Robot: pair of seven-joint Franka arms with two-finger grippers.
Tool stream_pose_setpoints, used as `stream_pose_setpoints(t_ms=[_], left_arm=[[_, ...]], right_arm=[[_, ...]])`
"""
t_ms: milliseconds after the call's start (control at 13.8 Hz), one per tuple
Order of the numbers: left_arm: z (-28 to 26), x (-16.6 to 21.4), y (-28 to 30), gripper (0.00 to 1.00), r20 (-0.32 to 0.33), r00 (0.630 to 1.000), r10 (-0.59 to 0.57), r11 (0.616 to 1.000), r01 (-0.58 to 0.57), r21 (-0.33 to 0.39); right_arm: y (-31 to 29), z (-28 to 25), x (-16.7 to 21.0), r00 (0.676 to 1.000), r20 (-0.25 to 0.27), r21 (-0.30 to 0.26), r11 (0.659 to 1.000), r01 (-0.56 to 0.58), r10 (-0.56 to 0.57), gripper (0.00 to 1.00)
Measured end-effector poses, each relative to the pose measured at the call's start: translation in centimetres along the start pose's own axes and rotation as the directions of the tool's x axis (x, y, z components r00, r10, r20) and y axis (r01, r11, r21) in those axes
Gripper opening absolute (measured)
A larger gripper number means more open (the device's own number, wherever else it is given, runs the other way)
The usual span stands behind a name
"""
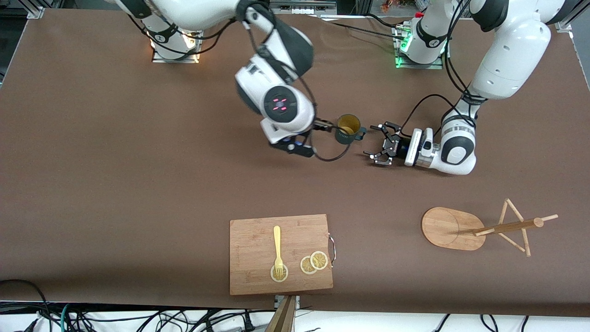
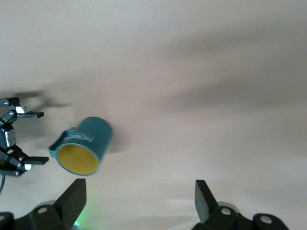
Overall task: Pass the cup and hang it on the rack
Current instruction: 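Grasp the mug handle with the left gripper while the right gripper releases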
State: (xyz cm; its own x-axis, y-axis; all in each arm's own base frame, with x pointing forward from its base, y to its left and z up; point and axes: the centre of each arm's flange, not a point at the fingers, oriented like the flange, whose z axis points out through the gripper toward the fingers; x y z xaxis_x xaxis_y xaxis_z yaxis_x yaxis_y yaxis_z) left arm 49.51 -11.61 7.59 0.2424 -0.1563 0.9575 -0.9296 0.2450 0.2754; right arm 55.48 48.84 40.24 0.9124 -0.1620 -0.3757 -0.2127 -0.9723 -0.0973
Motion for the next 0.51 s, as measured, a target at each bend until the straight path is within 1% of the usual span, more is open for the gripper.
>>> stream_pose_setpoints(t_ms=[145, 218, 290, 363, 508], left_arm=[[0.3, -0.8, 0.3, 1.00, -0.002, 1.000, 0.013, 1.000, -0.013, -0.002], [0.4, -1.1, 0.5, 1.00, 0.004, 1.000, 0.025, 1.000, -0.025, 0.001], [0.4, -1.4, 0.6, 0.91, 0.010, 0.999, 0.047, 0.999, -0.047, 0.004], [0.5, -1.8, 0.7, 0.78, 0.013, 0.998, 0.069, 0.998, -0.069, 0.004], [0.8, -2.4, 0.9, 0.56, 0.012, 0.996, 0.093, 0.996, -0.093, 0.001]], right_arm=[[6.3, -5.3, 3.9, 0.994, 0.005, -0.005, 0.994, 0.111, -0.111, 1.00], [9.6, -7.4, 5.8, 0.990, 0.000, -0.013, 0.989, 0.144, -0.144, 1.00], [12.5, -9.4, 7.3, 0.988, -0.016, -0.026, 0.987, 0.156, -0.156, 1.00], [15.3, -11.1, 8.7, 0.986, -0.041, -0.041, 0.987, 0.158, -0.160, 1.00], [20.1, -14.2, 10.7, 0.981, -0.083, -0.065, 0.983, 0.170, -0.175, 1.00]])
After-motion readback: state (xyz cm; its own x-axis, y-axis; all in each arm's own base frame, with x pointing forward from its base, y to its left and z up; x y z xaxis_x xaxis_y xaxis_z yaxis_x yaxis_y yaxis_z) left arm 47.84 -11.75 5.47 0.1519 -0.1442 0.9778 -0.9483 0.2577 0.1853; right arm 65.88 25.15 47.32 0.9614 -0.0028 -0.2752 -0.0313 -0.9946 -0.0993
